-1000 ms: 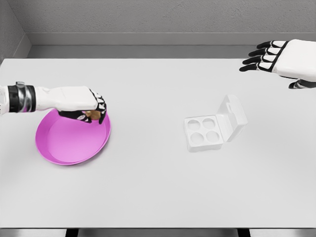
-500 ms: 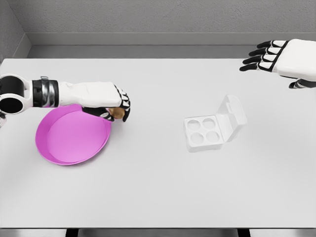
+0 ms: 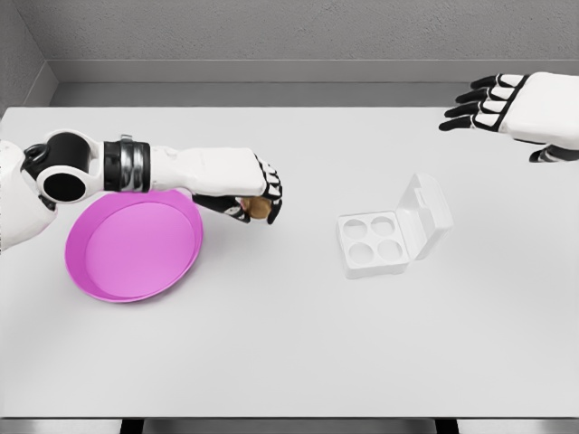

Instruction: Pack egg into the box and close the box lid

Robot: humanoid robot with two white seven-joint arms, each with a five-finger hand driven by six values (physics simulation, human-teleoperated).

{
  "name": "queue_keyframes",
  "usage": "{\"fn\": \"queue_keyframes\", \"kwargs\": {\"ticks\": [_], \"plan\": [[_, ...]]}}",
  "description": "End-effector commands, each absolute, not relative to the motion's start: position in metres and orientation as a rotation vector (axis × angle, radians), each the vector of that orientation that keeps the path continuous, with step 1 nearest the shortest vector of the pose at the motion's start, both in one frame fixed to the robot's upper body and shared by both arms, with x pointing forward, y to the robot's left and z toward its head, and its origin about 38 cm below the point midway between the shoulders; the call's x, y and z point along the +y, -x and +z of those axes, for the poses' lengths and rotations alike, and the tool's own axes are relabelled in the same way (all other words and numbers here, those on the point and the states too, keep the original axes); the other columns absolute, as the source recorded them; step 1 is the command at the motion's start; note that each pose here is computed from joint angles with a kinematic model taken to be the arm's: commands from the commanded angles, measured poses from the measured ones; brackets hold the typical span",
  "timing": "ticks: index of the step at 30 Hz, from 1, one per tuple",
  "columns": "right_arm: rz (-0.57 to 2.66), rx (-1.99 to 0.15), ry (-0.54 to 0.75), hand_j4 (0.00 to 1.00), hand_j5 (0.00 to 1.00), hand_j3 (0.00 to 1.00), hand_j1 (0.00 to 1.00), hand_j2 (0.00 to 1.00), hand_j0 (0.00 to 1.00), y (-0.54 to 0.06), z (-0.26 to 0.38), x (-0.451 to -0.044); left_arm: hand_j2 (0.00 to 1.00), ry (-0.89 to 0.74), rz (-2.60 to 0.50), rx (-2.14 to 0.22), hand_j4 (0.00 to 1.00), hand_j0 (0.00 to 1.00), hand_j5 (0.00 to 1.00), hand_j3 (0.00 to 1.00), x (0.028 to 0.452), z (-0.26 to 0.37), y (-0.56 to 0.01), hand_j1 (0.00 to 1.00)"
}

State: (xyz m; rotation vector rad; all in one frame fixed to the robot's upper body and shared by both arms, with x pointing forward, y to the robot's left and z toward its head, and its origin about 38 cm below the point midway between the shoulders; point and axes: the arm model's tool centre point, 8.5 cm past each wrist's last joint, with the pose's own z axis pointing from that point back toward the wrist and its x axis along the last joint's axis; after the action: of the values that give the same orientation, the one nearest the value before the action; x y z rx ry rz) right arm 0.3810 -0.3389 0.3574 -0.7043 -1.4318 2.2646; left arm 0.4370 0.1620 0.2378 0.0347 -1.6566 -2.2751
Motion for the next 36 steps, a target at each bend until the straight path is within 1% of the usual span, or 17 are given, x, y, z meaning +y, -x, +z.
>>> {"fn": "queue_keyframes", "kwargs": {"ticks": [1, 6, 14, 19, 22, 24, 29, 31, 36], "plan": [[2.260, -1.433, 0.702, 1.00, 1.00, 1.00, 1.00, 1.00, 1.00, -0.381, 0.357, -0.339, 0.40, -0.006, -2.271, -1.687, 0.40, 0.40, 0.40, 0.40, 0.150, 0.239, -0.435, 0.40], [2.251, -1.420, 0.704, 1.00, 1.00, 1.00, 1.00, 1.00, 1.00, -0.382, 0.356, -0.344, 0.40, 0.027, -2.285, -1.725, 0.40, 0.40, 0.40, 0.40, 0.129, 0.243, -0.433, 0.40], [2.154, -1.316, 0.709, 1.00, 1.00, 1.00, 1.00, 1.00, 1.00, -0.396, 0.348, -0.384, 0.40, 0.082, -2.303, -1.784, 0.40, 0.40, 0.40, 0.40, 0.097, 0.246, -0.428, 0.40], [2.134, -1.291, 0.701, 1.00, 1.00, 1.00, 1.00, 1.00, 1.00, -0.398, 0.342, -0.392, 0.40, 0.135, -2.313, -1.844, 0.40, 0.40, 0.40, 0.40, 0.069, 0.252, -0.422, 0.40], [2.137, -1.253, 0.669, 1.00, 1.00, 1.00, 1.00, 1.00, 1.00, -0.396, 0.326, -0.396, 0.40, 0.179, -2.345, -1.839, 0.40, 0.40, 0.40, 0.40, 0.050, 0.249, -0.417, 0.40], [2.128, -1.215, 0.663, 1.00, 1.00, 1.00, 1.00, 1.00, 1.00, -0.397, 0.317, -0.404, 0.40, 0.178, -2.337, -1.832, 0.40, 0.40, 0.40, 0.40, 0.048, 0.247, -0.421, 0.40], [2.160, -1.132, 0.646, 1.00, 1.00, 1.00, 1.00, 1.00, 1.00, -0.394, 0.295, -0.408, 0.40, 0.194, -2.328, -1.804, 0.40, 0.40, 0.40, 0.40, 0.040, 0.239, -0.427, 0.40], [2.145, -1.116, 0.631, 1.00, 1.00, 1.00, 1.00, 1.00, 1.00, -0.395, 0.288, -0.413, 0.40, 0.186, -2.304, -1.771, 0.40, 0.40, 0.40, 0.40, 0.040, 0.231, -0.437, 0.40], [2.136, -1.106, 0.627, 1.00, 1.00, 1.00, 1.00, 1.00, 1.00, -0.396, 0.285, -0.416, 0.41, 0.178, -2.307, -1.777, 0.41, 0.41, 0.41, 0.41, 0.038, 0.235, -0.438, 0.41]]}}
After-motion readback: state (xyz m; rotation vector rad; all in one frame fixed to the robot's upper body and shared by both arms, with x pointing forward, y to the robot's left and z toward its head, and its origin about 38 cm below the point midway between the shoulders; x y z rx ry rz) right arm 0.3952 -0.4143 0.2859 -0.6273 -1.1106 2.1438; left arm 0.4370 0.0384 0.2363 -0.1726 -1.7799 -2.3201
